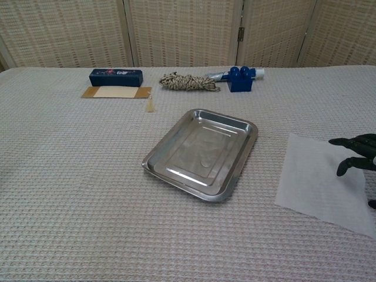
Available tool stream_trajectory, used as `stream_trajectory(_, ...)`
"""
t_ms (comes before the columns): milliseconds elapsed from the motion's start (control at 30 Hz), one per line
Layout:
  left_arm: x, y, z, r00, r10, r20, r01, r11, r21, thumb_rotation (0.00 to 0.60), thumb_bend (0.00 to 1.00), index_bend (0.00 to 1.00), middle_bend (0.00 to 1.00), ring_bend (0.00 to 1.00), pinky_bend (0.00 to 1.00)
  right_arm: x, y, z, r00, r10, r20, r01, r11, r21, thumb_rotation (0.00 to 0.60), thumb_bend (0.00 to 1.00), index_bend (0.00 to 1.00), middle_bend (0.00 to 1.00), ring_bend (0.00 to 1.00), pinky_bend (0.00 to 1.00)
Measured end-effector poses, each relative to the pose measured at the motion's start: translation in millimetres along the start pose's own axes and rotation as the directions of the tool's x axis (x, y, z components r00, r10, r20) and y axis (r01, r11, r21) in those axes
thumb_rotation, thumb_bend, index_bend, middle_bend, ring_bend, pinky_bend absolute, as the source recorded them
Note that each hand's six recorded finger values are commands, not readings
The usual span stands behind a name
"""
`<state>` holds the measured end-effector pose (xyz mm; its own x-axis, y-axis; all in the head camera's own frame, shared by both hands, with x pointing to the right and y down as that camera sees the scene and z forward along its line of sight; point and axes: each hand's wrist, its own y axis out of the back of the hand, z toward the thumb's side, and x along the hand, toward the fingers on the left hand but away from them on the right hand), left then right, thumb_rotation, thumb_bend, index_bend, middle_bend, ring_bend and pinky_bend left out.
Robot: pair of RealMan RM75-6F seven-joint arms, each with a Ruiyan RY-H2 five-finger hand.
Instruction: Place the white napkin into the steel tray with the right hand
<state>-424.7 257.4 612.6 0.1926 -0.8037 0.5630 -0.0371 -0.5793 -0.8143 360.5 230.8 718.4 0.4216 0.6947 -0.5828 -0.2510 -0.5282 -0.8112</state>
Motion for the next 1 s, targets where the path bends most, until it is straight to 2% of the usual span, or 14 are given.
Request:
stream_trajectory(267,-2.4,3.8,0.2,1.000,0.008,0.000,-0.008,1.000,-0.011,0.600,0.48,0.00,0.00,0.00,0.00,-6.6,-8.1,5.9,1.000,0.015,-0.002,-0.015,1.000,-0.023,0.600,0.31,0.35,0.01,0.00,0.00)
stream_trajectory(433,-2.8,4.5,-0.2,1.000,0.011,-0.001,-0.011,1.000,-0.011,0.600,0.48,0.00,0.00,0.00,0.00,-9.4,-5.2,9.9,1.000,-0.013,-0.007,0.012,0.999,-0.047,0.600,0.31,0.52,0.08,0.02,0.00)
stream_trajectory(633,-3.0,5.3,-0.4,1.000,0.017,0.000,-0.017,1.000,-0.012,0.600,0.48,0.00,0.00,0.00,0.00,-11.1,-2.6,9.9,0.999,-0.044,-0.003,0.043,0.997,-0.058,0.600,0.32,0.62,0.14,0.06,0.00)
stream_trajectory(1000,-4.2,6.5,1.6,1.000,0.025,0.013,-0.025,1.000,-0.008,0.600,0.48,0.00,0.00,0.00,0.00,-9.8,7.3,7.9,0.995,-0.094,0.012,0.095,0.991,-0.094,0.600,0.43,0.66,0.18,0.08,0.00)
